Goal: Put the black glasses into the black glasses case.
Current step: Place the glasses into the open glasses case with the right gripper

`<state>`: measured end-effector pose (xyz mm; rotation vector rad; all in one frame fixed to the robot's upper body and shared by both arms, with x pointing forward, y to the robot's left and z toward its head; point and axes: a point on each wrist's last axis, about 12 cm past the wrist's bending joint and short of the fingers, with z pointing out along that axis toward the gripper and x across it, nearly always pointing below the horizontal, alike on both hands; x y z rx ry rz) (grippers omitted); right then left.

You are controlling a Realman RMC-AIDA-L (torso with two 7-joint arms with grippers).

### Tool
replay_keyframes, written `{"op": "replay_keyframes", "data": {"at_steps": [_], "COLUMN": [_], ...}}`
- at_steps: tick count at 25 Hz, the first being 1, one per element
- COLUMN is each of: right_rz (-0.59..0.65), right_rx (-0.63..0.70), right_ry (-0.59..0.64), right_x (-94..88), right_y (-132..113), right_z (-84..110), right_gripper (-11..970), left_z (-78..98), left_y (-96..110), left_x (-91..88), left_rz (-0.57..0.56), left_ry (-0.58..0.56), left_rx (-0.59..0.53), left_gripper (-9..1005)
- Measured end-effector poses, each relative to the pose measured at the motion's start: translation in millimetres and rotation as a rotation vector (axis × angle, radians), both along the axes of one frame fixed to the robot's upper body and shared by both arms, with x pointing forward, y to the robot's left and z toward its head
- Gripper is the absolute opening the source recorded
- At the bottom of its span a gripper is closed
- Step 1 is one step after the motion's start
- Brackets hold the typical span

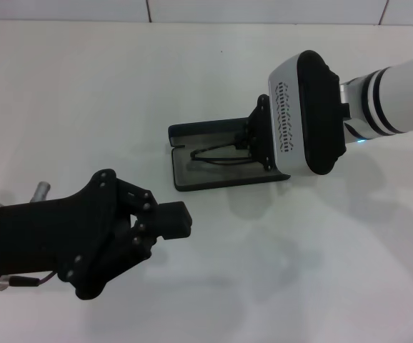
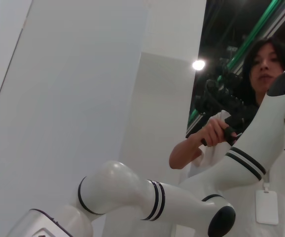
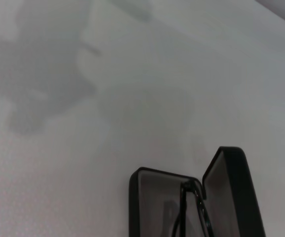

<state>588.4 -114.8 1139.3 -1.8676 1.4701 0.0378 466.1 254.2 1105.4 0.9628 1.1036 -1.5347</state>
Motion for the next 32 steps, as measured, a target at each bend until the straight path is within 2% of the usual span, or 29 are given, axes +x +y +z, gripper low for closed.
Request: {"op": "replay_keyframes", "data": {"at_steps": [13, 18, 32], "right_rz": [-0.019, -0.006, -0.009], "right_rx": [0.012, 0.004, 0.037], "right_ry": [-0.018, -0.021, -0.022], "right_x": [1.7, -0.6, -12.8], "right_y": [-2.0, -0.4, -4.1], "right_z": [-2.0, -4.4, -2.8], "right_gripper": [74, 218, 215], "left_z": [-0.8, -1.1, 0.2], "left_y": [0.3, 0.7, 2.8], "left_x": [0.0, -0.6, 1.0], "left_rz": [0.009, 0.011, 0.028], "left_ry": [0.003, 0.005, -0.004], "left_rx": [-0.005, -0.005, -0.01], "left_gripper": [36, 36, 43]}}
